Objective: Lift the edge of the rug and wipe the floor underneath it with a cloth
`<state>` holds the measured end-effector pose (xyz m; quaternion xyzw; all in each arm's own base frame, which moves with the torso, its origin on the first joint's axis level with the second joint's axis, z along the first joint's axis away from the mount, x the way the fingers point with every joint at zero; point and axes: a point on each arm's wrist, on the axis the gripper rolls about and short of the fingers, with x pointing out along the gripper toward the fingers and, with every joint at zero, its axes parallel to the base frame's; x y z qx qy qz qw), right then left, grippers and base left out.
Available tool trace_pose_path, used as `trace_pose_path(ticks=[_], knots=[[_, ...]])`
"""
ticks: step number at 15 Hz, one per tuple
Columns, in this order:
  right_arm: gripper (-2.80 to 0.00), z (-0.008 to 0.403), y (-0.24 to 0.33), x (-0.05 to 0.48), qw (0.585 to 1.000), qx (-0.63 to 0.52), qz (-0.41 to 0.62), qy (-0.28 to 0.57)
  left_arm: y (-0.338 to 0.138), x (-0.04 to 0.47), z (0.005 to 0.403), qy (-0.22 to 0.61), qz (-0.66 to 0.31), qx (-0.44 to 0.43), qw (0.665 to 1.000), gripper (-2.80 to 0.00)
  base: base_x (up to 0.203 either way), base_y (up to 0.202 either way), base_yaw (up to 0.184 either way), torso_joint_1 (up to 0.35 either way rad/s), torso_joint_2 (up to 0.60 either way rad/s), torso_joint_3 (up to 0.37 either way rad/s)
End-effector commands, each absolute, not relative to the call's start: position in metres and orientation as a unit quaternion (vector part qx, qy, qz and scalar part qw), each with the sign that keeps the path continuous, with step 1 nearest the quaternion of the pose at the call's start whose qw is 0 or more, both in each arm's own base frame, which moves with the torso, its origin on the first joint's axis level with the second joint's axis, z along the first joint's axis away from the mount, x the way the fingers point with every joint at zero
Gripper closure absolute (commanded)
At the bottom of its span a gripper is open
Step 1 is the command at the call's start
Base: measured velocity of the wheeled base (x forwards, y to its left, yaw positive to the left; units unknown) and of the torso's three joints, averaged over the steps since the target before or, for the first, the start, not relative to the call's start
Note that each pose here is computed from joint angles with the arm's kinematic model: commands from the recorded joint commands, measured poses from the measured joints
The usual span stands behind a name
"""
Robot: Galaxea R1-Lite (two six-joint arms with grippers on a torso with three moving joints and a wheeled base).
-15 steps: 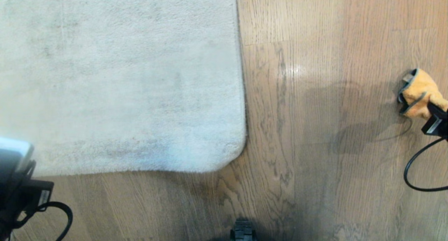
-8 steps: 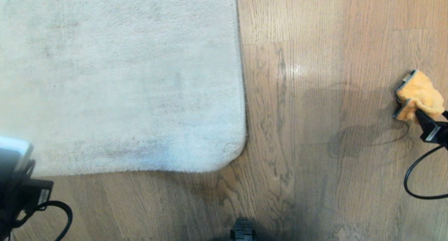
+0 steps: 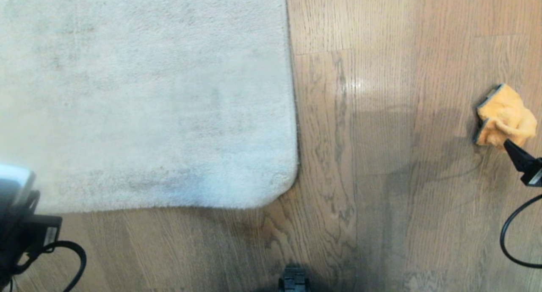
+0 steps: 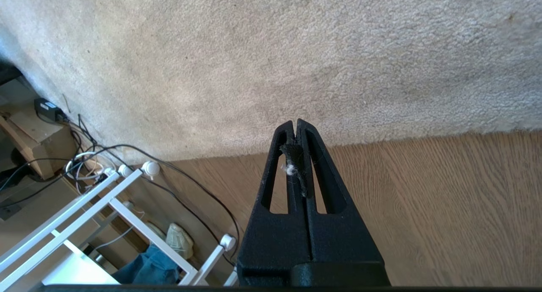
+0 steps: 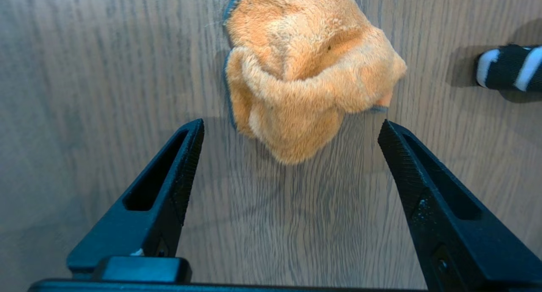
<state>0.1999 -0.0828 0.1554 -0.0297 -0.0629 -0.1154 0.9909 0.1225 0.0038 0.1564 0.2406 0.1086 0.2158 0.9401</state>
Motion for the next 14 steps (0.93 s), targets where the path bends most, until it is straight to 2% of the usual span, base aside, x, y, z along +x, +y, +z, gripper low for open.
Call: trace_pose_path(ticks=[1,14], knots=[[-2.80,0.165,-0.072,0.176,0.988,-0.041,-0.114,-0.097,0.004,0.121,0.159,0.101,0.221,0.239,0.940,0.00,0.000,0.000,0.000,0.000,0.00,0.000],[-2.80,0.166,-0.041,0.107,0.989,-0.043,-0.102,-0.096,-0.001,0.116,0.161,0.089,0.225,0.236,0.941,0.00,0.000,0.000,0.000,0.000,0.00,0.000]])
